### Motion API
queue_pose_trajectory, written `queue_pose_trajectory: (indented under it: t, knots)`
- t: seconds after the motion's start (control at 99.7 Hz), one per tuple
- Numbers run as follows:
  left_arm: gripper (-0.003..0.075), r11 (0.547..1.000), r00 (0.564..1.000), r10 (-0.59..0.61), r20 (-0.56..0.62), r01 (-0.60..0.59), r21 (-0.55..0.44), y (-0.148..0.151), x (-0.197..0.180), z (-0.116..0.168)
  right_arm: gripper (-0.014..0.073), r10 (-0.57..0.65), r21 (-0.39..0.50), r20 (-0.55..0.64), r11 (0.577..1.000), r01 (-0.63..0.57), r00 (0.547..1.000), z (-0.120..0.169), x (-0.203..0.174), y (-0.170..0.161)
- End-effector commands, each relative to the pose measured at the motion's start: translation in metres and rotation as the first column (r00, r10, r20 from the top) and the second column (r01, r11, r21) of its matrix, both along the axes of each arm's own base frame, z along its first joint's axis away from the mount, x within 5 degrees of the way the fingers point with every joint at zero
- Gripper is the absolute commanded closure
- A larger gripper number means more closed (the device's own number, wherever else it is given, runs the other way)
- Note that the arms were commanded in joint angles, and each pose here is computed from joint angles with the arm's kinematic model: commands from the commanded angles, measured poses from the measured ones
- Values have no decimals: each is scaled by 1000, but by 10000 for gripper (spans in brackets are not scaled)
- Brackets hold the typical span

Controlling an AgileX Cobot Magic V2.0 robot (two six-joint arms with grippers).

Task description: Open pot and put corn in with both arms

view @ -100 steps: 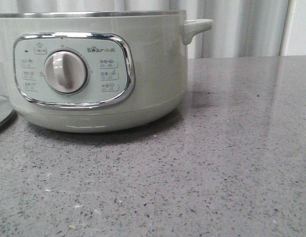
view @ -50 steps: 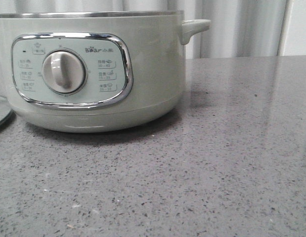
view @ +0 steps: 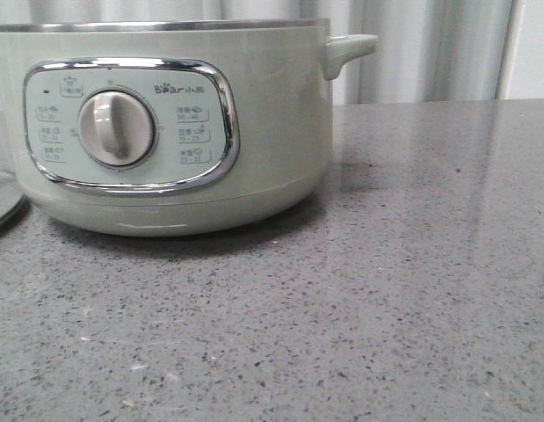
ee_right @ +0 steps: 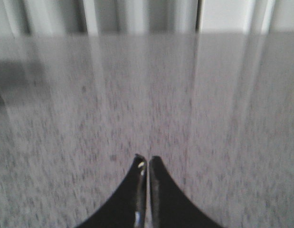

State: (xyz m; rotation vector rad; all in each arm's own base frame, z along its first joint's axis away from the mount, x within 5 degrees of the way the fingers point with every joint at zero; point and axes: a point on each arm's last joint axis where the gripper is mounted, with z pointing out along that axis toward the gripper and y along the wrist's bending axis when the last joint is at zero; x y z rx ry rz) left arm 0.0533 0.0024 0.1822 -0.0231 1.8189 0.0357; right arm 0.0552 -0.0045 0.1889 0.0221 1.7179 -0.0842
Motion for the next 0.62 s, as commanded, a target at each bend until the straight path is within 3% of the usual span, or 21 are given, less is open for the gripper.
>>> queue_pose_trajectory:
  t: [0.0,0.05,0.612]
  knots:
    - [741,1000,998,0,59,1,-5,0,-1,2,661,-8,7,-17,1000,8,1000,-7,-1,0]
    - [741,1000,998,0,59,1,-5,0,-1,2,661,-12,12,-69,1000,13,998,-12,-2,-1]
    - [741,1000,998,0,59,1,-5,0,-1,2,661,-11,11,-65,1000,12,998,-12,-2,-1]
